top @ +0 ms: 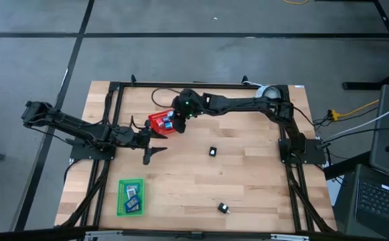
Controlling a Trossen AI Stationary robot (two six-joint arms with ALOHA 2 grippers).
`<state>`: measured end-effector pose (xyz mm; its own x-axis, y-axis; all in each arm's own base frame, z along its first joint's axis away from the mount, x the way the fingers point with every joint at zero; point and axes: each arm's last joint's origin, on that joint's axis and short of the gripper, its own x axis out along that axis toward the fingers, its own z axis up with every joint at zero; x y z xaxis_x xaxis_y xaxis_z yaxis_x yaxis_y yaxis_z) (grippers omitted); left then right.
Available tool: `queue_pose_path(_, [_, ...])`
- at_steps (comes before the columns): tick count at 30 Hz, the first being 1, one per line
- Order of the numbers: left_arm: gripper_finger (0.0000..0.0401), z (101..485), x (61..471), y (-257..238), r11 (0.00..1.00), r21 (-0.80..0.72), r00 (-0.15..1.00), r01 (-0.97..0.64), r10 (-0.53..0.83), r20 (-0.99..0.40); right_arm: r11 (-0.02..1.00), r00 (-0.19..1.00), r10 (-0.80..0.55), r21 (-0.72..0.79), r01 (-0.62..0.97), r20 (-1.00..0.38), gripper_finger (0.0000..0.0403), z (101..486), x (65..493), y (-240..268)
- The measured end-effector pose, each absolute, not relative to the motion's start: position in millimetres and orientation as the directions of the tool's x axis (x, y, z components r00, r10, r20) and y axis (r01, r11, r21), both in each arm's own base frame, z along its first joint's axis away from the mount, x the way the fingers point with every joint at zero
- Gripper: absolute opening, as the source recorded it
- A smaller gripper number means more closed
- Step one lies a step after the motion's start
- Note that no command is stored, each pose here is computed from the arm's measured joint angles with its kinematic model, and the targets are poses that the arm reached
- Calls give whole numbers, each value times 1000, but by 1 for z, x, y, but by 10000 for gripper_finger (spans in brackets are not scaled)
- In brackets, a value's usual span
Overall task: Pick & Place Office items
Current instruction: Put the light blue charger adapter into the red bin
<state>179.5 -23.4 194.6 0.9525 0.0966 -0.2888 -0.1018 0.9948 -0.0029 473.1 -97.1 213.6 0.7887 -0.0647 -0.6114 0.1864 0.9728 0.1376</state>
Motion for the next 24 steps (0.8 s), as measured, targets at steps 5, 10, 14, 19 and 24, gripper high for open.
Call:
queue_pose_path(5, [212, 196, 180, -23, 995, -6, 955, -102, 96, -279, 968, 811, -61, 163, 189, -581, 128, 214, 476, -100])
queue_pose_path(10, [212, 196, 180, -23, 995, -6, 956, -101, 96, -276, 961, 798, -53, 185, 204, -600, 128, 201, 478, -103])
queue_pose_path(14, [212, 196, 180, -23, 995, 8, 956, -97, 96, -276, 959, 805, -56, 192, 208, -591, 128, 193, 482, -105])
queue_pose_path(19, [212, 196, 180, -23, 995, 11, 956, -96, 96, -276, 957, 810, -61, 196, 213, -583, 128, 189, 484, -109])
queue_pose_path(24, [212, 196, 180, -23, 995, 11, 956, -96, 96, -276, 957, 819, -47, 208, 201, -572, 128, 189, 484, -112])
